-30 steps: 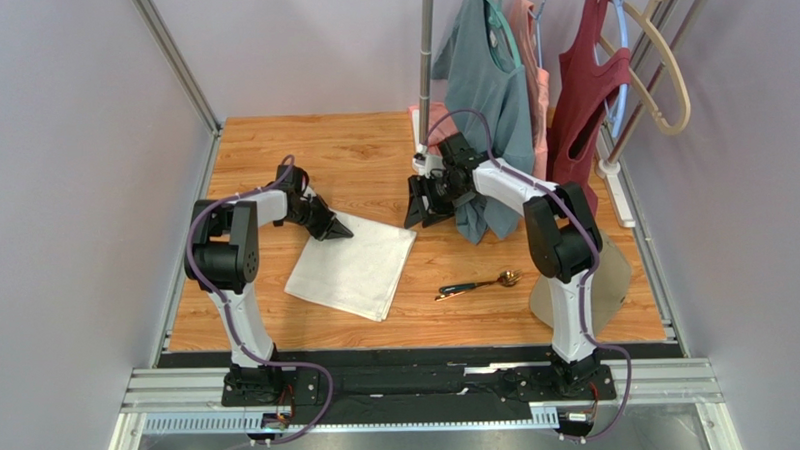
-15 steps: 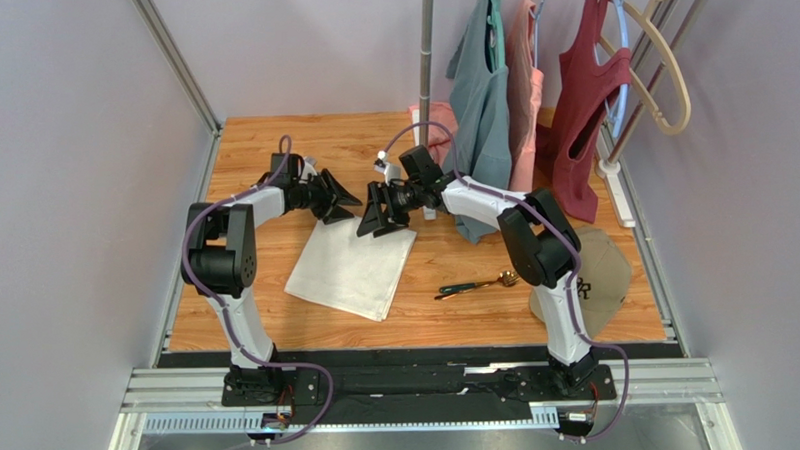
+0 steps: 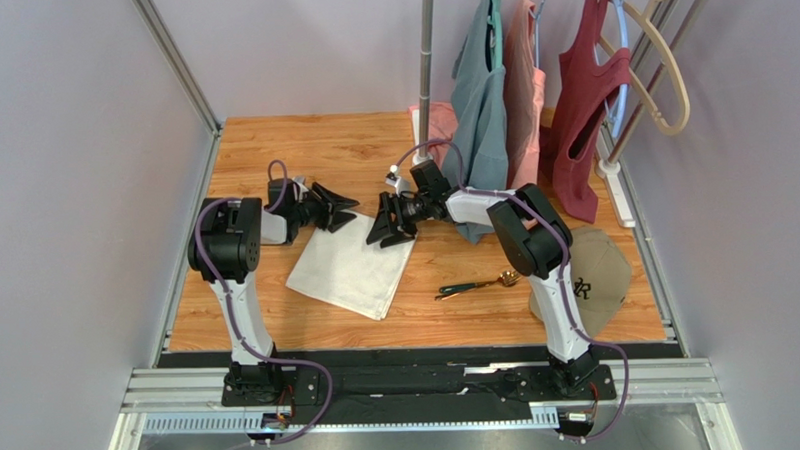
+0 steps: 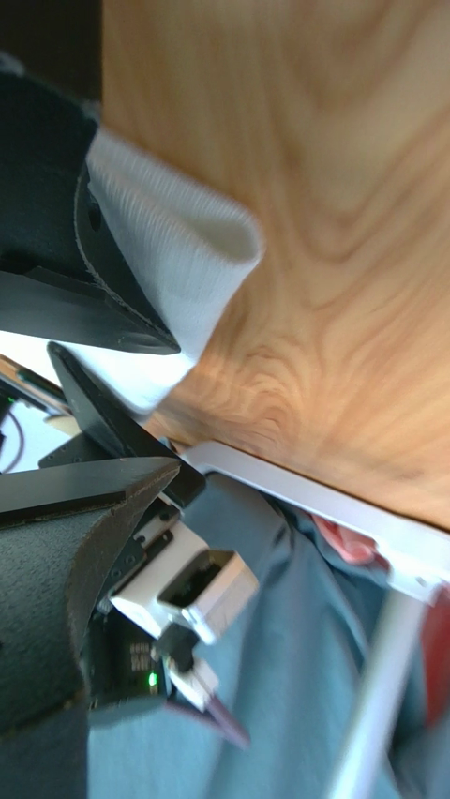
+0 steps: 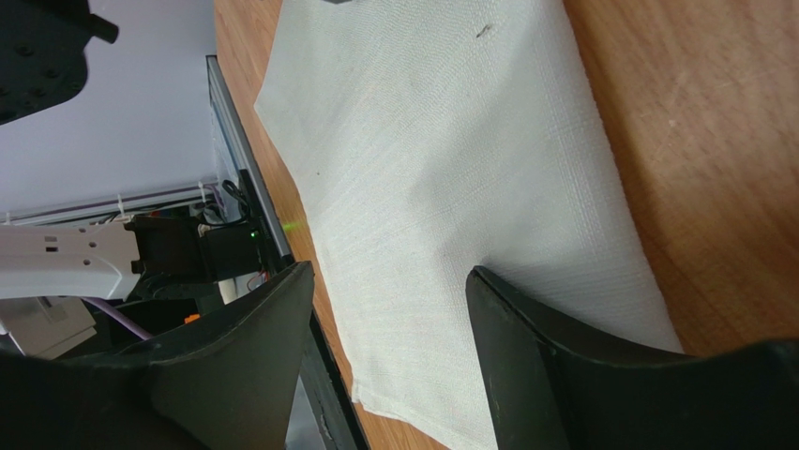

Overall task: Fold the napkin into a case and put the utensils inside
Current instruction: Smooth out the square-folded napkin at the center of the board, then pick up the top corner of the square folded napkin from the center of the board, then fold the top corner of the square-folded napkin at the center of the board, then smooth out the upper triangle-folded napkin at the center of the board.

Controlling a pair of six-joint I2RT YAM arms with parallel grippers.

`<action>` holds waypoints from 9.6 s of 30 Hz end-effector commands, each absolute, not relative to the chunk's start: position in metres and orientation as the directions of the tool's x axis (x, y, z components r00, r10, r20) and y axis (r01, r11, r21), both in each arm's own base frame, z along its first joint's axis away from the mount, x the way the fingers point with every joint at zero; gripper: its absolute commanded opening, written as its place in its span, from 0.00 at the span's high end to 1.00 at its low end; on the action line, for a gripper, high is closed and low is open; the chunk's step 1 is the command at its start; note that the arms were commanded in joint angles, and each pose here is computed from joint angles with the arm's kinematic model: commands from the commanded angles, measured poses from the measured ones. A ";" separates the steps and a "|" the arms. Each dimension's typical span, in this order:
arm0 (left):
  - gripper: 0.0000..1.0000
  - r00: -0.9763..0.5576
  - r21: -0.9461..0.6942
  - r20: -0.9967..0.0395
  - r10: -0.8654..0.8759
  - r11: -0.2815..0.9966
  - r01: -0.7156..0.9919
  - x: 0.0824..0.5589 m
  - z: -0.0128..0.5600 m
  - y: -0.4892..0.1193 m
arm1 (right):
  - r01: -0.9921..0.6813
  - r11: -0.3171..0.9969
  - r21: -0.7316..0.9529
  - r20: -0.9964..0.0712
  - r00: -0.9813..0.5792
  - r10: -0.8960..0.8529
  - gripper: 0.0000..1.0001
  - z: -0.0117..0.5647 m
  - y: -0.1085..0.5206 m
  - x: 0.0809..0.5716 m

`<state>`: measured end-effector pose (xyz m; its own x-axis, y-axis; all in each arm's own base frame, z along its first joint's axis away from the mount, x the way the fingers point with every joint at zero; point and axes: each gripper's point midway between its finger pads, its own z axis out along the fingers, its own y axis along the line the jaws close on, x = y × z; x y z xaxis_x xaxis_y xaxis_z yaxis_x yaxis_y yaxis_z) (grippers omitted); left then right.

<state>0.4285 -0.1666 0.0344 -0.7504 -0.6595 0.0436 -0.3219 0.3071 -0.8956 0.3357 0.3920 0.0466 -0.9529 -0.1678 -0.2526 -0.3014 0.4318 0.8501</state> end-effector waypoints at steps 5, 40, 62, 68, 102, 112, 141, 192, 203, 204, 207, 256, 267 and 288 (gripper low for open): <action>0.46 -0.571 -0.908 0.021 -0.820 0.223 -0.354 0.466 0.027 -0.117 | -0.293 0.470 0.832 -0.256 -0.956 -0.142 0.32 0.041 0.366 0.344; 0.48 -0.838 -0.390 -0.545 0.009 0.883 0.262 0.230 0.145 -0.199 | -0.099 0.864 0.494 -0.360 -0.927 0.100 0.22 0.138 0.263 0.342; 0.59 -0.845 -0.191 -0.362 0.395 0.855 0.481 0.198 0.063 -0.278 | -0.155 0.820 0.551 -0.323 -0.946 0.038 0.24 0.106 0.240 0.284; 0.63 -0.847 -0.150 -0.340 0.408 0.866 0.477 0.202 0.049 -0.275 | -0.168 0.807 0.566 -0.336 -0.941 0.040 0.24 0.108 0.240 0.282; 1.00 -0.811 -0.065 -0.329 0.483 0.846 0.530 0.222 0.078 -0.252 | -0.200 0.684 0.701 -0.314 -0.948 0.044 0.26 0.106 0.272 0.278; 1.00 -0.839 0.034 -0.313 0.446 0.888 0.459 0.294 0.088 -0.190 | -0.230 0.585 0.778 -0.347 -0.933 0.094 0.35 0.112 0.325 0.315; 1.00 -0.872 0.171 -0.248 0.422 0.905 0.390 0.387 0.065 -0.151 | -0.312 0.541 0.781 -0.369 -0.929 -0.003 0.37 0.107 0.379 0.350; 1.00 -0.904 0.214 -0.239 0.353 0.928 0.306 0.422 0.060 -0.131 | -0.247 0.575 0.780 -0.322 -0.946 0.029 0.37 0.067 0.376 0.394; 0.77 -0.920 0.270 -0.257 0.297 0.936 0.227 0.423 0.080 -0.117 | -0.242 0.573 0.783 -0.315 -0.948 0.030 0.37 0.066 0.376 0.398; 0.68 -0.918 0.271 -0.282 0.278 0.941 0.201 0.421 0.094 -0.115 | -0.245 0.571 0.784 -0.318 -0.948 0.030 0.37 0.067 0.376 0.399; 0.47 -0.916 0.252 -0.337 0.219 0.958 0.137 0.409 0.120 -0.104 | -0.255 0.566 0.784 -0.322 -0.947 0.019 0.36 0.069 0.377 0.398; 0.54 -0.824 -0.589 -0.093 -0.559 0.698 -0.407 0.270 0.060 -0.061 | -0.332 0.376 0.865 -0.306 -0.943 -0.129 0.35 0.097 0.470 0.332; 0.57 -0.795 -0.487 -0.041 -0.606 0.706 -0.514 0.254 0.037 -0.045 | -0.339 0.348 0.874 -0.309 -0.941 -0.140 0.35 0.099 0.486 0.326; 0.64 -0.763 -0.393 -0.001 -0.647 0.702 -0.595 0.238 0.013 -0.035 | -0.318 0.258 0.912 -0.284 -0.945 -0.160 0.35 0.089 0.530 0.318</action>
